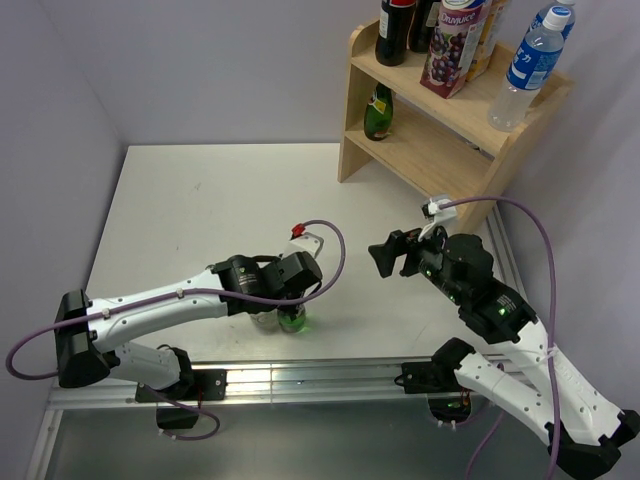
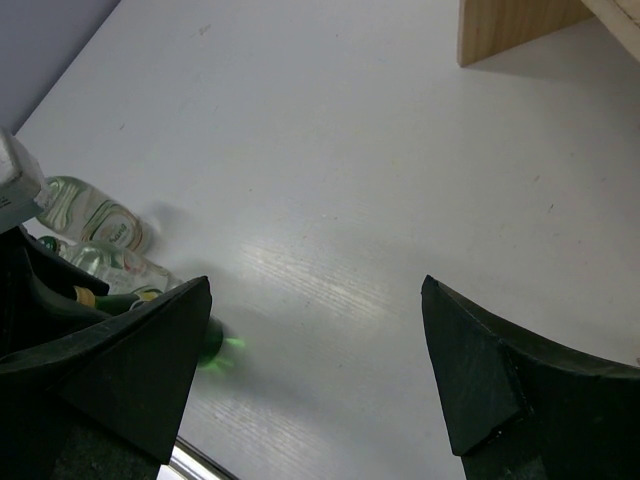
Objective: Place and organize the beverage onto the shelf
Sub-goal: Pick up the drink from the center of the board.
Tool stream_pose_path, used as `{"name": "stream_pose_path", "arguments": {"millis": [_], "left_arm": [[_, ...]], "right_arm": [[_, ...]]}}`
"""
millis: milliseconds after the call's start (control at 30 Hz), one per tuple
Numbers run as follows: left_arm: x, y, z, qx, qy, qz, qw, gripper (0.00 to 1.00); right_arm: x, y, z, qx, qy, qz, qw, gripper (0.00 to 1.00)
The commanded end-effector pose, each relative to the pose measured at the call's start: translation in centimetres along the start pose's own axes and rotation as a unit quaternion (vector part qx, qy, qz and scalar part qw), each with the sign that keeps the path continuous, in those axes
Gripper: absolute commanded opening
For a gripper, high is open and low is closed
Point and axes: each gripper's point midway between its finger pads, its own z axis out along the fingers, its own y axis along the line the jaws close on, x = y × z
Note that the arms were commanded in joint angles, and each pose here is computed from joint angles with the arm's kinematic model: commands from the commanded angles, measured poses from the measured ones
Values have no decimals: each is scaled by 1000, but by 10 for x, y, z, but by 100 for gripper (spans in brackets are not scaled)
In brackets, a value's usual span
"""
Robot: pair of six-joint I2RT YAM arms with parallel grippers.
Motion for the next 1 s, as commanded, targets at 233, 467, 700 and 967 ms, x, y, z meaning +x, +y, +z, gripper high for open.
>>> {"name": "stream_pose_path", "arguments": {"millis": [233, 467, 700, 967], "left_arm": [[-28, -4, -2, 3, -44, -18, 999, 0], [-75, 4, -33, -3, -128, -42, 991, 0], [-117, 14, -82, 33, -233, -62, 970, 0], [-137, 16, -125, 68, -269, -17, 961, 0]], "right_arm": [[-5, 21, -2, -57, -10, 3, 998, 93], [3, 54, 6, -155, -22, 13, 988, 97], [29, 105, 8, -326, -17, 26, 945, 98], [46, 127, 38, -337, 2, -14, 941, 94]]}}
